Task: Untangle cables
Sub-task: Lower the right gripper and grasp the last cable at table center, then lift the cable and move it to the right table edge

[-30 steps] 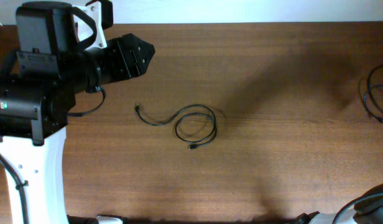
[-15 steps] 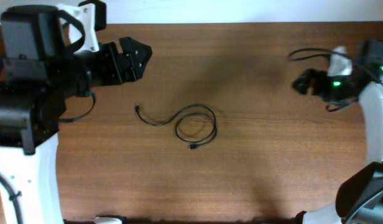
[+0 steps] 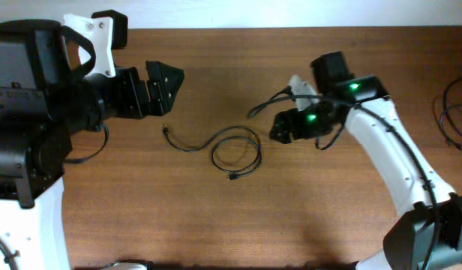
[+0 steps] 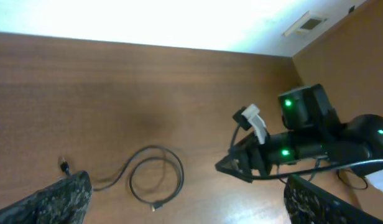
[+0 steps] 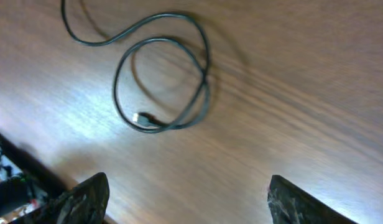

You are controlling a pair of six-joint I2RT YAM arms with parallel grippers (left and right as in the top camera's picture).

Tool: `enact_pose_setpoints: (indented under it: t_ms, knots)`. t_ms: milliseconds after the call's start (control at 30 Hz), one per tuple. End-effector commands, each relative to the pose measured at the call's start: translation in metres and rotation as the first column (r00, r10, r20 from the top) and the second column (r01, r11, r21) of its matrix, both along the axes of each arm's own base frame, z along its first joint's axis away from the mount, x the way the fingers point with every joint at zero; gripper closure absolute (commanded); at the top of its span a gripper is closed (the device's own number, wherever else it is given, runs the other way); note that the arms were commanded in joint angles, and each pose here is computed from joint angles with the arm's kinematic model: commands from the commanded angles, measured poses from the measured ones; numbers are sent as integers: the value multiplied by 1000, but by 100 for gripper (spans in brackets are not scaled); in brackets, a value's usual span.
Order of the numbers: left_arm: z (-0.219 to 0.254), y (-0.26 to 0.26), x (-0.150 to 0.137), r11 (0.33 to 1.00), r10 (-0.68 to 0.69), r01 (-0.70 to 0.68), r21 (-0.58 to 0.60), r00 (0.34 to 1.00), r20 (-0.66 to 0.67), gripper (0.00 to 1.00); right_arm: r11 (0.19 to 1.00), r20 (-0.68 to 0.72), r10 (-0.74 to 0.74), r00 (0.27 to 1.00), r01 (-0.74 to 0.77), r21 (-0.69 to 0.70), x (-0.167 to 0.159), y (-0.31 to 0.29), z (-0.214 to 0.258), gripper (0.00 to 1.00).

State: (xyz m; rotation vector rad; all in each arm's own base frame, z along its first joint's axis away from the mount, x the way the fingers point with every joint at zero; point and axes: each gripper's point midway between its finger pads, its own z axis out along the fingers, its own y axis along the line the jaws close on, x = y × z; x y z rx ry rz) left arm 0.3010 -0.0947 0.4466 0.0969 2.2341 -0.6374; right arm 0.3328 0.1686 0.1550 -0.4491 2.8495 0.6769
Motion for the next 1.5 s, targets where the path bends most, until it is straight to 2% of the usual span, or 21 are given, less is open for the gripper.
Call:
enact_pose_setpoints:
  t_ms: [0,67,167,233,300,400,433,500,600,700,733,833,933,1067,1133,1200,1267,1300,1367,1467]
  knots:
    - [8,1,-10,1000,-13,12,9,1000,27,1,997,-74,-75,994,76,13,-14,25,-3,20]
    - [6,1,-11,1000,-12,12,9,1000,21,1,985,-96,-167,981,162,-57,-16,31,-15,20]
    - [4,1,-12,1000,-12,12,9,1000,10,1,903,-143,-420,896,397,-161,-20,30,-37,2]
    - [3,2,-13,1000,-6,6,15,1000,3,1,847,-140,-523,841,496,-190,-23,33,-51,0]
    - [-3,19,-8,994,75,-75,79,997,1,1,750,-170,-659,733,621,-230,-33,33,-72,1]
    - [-8,29,-7,985,125,-122,123,992,-11,1,673,-216,-740,637,695,-254,-45,35,-92,1]
    - [-9,30,-7,984,128,-126,126,992,-12,1,680,-222,-733,642,692,-243,-47,39,-98,1]
    - [-9,30,-7,984,128,-126,126,992,-11,1,701,-232,-713,662,681,-213,-49,48,-104,16]
    - [-9,30,-7,984,128,-126,126,992,-11,1,732,-231,-679,697,669,-132,-42,68,-102,16]
    - [-10,30,-8,984,128,-125,127,992,-18,1,753,-194,-653,732,656,-56,-32,86,-96,31]
    - [-11,30,-9,984,128,-124,128,992,-22,1,740,-182,-667,722,670,-58,-32,87,-96,36]
    - [-11,30,-9,984,128,-124,129,991,-25,1,676,-207,-732,649,732,-92,-36,88,-104,33]
    - [-11,30,-9,984,128,-124,129,991,-25,1,668,-222,-739,636,735,-116,-38,88,-113,25]
    - [-11,30,-9,984,128,-124,129,991,-24,1,661,-218,-745,630,741,-116,-35,89,-117,25]
    - [-11,30,-9,984,128,-124,129,991,-25,1,653,-196,-754,627,749,-112,-30,87,-120,34]
    - [-11,30,-9,984,128,-124,129,991,-25,1,640,-164,-767,620,760,-116,-24,84,-127,35]
    - [-11,30,-11,984,128,-124,129,991,-26,1,636,-157,-770,618,762,-122,-20,85,-138,49]
    - [-11,30,-11,984,128,-124,129,991,-26,1,636,-158,-770,618,762,-122,-19,86,-142,49]
    - [-11,30,-11,984,128,-124,129,991,-25,1,636,-159,-771,617,761,-129,-19,87,-148,96]
    - [-11,30,-11,984,128,-124,129,991,-25,1,641,-151,-764,627,765,-66,-6,94,-142,96]
